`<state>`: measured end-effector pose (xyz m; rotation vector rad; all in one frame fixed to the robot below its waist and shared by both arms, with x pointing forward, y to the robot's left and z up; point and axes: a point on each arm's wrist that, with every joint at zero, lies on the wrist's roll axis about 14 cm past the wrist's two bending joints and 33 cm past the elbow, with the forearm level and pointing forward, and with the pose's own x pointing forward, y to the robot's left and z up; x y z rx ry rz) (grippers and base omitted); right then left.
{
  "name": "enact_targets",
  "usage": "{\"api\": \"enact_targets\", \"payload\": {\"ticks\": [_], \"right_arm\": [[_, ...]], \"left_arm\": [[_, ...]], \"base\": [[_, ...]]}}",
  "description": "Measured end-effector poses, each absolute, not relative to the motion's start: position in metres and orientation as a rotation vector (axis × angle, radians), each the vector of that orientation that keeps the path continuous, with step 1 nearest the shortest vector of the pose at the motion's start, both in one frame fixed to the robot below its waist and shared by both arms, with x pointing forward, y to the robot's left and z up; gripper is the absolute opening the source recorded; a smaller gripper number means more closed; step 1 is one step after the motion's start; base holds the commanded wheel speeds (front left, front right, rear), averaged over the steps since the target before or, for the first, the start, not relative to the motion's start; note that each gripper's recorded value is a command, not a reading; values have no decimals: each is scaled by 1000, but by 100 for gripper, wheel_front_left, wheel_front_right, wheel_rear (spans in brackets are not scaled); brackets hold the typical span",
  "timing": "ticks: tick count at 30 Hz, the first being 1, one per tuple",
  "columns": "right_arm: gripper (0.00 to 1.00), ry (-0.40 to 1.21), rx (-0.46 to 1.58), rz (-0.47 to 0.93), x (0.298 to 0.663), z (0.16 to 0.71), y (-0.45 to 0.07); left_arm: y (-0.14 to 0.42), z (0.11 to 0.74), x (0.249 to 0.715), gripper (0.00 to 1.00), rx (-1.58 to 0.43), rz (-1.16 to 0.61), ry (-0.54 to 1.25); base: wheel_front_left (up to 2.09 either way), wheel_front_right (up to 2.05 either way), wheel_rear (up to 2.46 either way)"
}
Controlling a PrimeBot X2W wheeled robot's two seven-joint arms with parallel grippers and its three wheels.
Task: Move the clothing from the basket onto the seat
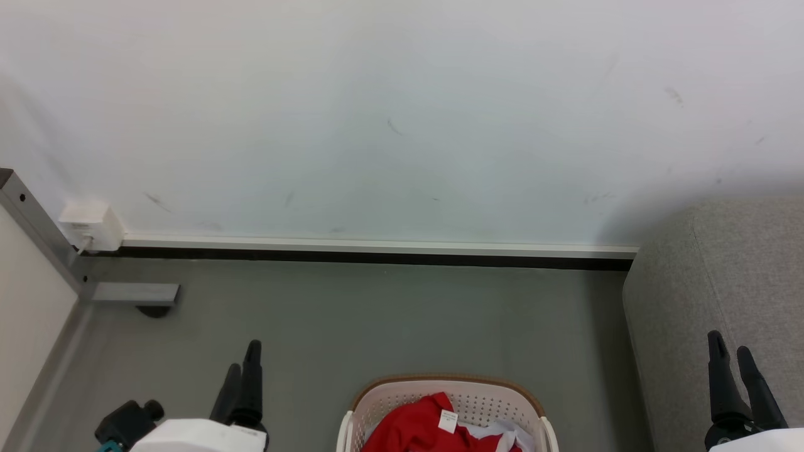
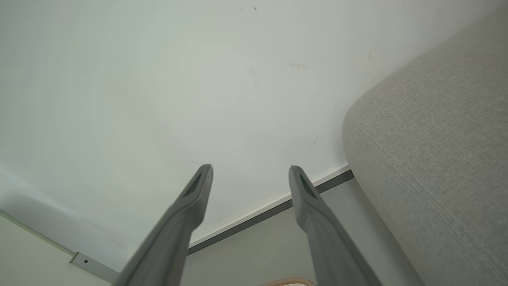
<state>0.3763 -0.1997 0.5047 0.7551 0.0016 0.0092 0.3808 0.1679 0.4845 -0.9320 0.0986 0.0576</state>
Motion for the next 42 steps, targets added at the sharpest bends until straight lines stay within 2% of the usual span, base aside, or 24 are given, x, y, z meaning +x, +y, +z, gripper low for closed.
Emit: {"api": "enact_targets", "payload": {"ticks": [18,42], "right_arm": [[100,-7,472,38,375,505,-199],[100,-30,257,87,373,505,-191]], "left_arm": [[160,492,380,100,-613,28,63],[158,499,380,100,-318,10,4]], "base": [[0,0,0],[0,0,0]]}}
